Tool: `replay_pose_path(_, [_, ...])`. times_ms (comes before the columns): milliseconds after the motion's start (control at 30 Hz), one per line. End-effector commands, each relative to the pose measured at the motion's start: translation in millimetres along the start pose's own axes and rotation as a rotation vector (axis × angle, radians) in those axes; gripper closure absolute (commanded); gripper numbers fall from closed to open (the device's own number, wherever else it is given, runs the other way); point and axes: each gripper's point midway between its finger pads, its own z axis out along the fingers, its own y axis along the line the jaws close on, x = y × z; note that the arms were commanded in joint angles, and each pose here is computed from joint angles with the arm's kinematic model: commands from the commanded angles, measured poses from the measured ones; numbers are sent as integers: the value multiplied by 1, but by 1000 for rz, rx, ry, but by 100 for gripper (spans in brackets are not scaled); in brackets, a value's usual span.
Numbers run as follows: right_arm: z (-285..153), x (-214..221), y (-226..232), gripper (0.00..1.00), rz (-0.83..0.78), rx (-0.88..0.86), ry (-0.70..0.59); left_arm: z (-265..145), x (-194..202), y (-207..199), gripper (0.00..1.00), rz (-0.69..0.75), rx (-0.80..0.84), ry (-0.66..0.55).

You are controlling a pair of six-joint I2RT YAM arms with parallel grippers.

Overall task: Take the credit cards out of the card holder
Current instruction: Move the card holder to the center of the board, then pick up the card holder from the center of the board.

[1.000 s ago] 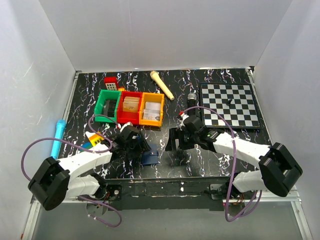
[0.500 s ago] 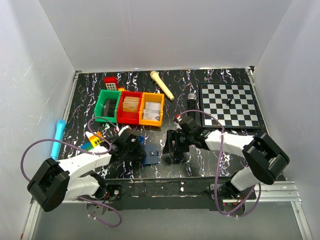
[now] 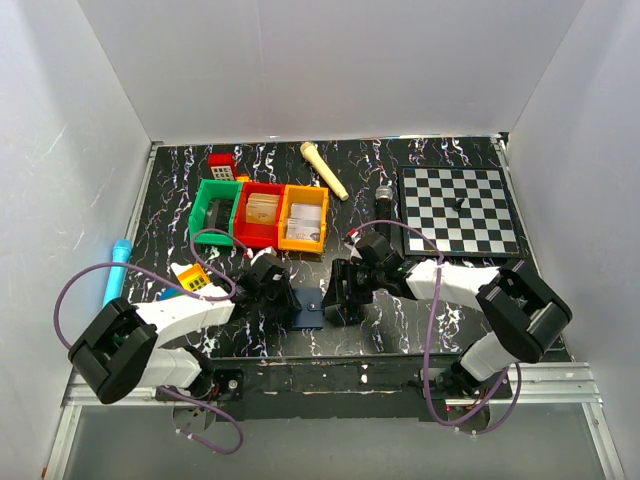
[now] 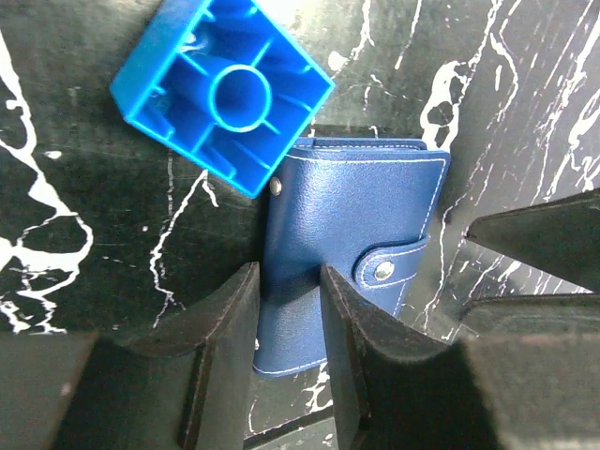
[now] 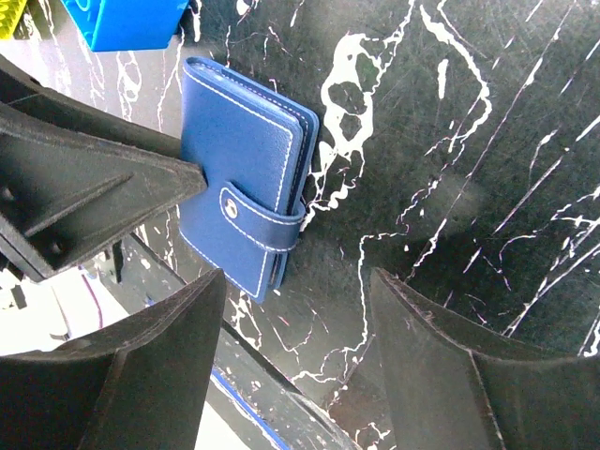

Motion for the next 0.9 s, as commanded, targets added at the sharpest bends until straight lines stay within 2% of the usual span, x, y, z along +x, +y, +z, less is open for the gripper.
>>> replay_pose_path(0, [3,-12,14,30,1,-48,-22,2,4,-13,69,3,41,6])
replay_pose_path(133, [2,-13,13,29,22,-40,-33,1,4,-18,67,-12,64,-3])
replay_pose_path(300, [0,-8,8,28,40,-22,-33,-13,-4,-15,49,-25,70,-59])
replay_pose_path(400, [0,-5,7,28,53,-24,-28,-25,-9,-14,44,-34,80,-97])
replay_pose_path(533, [4,-2,6,28,76,-32,-17,-26,-9,-4,48,-39,50,-109])
replay_pose_path(667, [11,1,5,29,114,-49,-5,-15,1,4,59,-34,9,-63])
replay_pose_path(867, [11,-1,5,30,123,-44,-22,-4,6,6,64,-32,2,-38])
